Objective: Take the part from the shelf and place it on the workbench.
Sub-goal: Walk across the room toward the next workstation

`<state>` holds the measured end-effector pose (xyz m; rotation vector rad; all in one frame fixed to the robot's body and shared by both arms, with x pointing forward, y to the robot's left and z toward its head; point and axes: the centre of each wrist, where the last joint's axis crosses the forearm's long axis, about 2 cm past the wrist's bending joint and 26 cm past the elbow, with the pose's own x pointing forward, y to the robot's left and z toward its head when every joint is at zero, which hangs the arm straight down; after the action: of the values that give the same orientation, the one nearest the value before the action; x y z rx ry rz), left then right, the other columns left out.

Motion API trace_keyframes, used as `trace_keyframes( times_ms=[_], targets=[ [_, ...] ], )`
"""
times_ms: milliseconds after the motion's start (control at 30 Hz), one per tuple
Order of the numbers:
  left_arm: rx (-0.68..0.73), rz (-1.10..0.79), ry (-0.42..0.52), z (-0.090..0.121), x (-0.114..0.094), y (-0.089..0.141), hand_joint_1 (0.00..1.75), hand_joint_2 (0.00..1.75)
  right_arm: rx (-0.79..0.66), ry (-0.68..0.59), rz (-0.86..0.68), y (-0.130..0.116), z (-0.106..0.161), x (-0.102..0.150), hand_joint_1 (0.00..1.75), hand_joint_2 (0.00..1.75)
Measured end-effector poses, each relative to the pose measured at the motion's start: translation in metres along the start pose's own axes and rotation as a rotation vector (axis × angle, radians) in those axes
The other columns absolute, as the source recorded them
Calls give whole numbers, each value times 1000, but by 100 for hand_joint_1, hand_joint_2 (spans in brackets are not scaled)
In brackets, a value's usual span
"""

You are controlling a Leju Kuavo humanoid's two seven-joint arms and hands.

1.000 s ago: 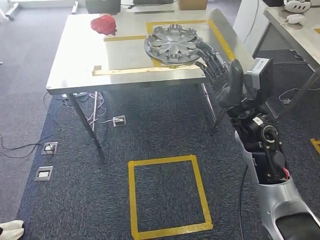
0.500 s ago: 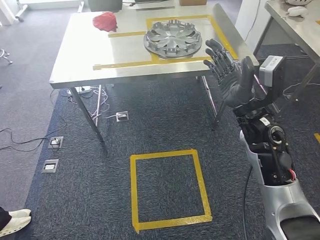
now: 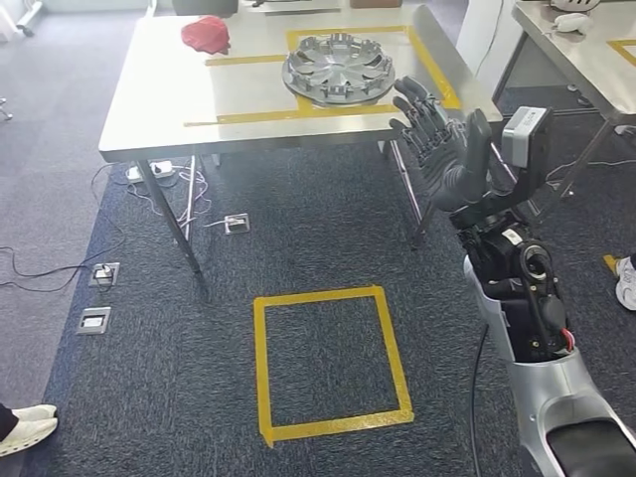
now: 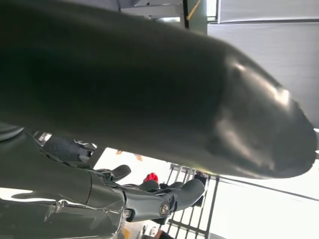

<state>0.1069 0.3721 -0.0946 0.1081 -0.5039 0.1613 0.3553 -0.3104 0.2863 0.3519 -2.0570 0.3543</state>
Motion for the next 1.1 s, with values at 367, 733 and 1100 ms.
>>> trace_keyframes(
  times_ms=[367, 733, 1100],
  targets=[
    [1, -4, 3, 1, -2, 1, 0, 0, -11, 13, -5, 2, 6, -3, 0, 0],
    [-4, -14, 3, 1, -3, -1, 0, 0, -44, 38, 5, 3, 19, -7, 0, 0],
    [-6, -17, -1, 0, 0, -2, 0, 0, -55, 39, 9, 3, 25, -6, 0, 0]
  ],
)
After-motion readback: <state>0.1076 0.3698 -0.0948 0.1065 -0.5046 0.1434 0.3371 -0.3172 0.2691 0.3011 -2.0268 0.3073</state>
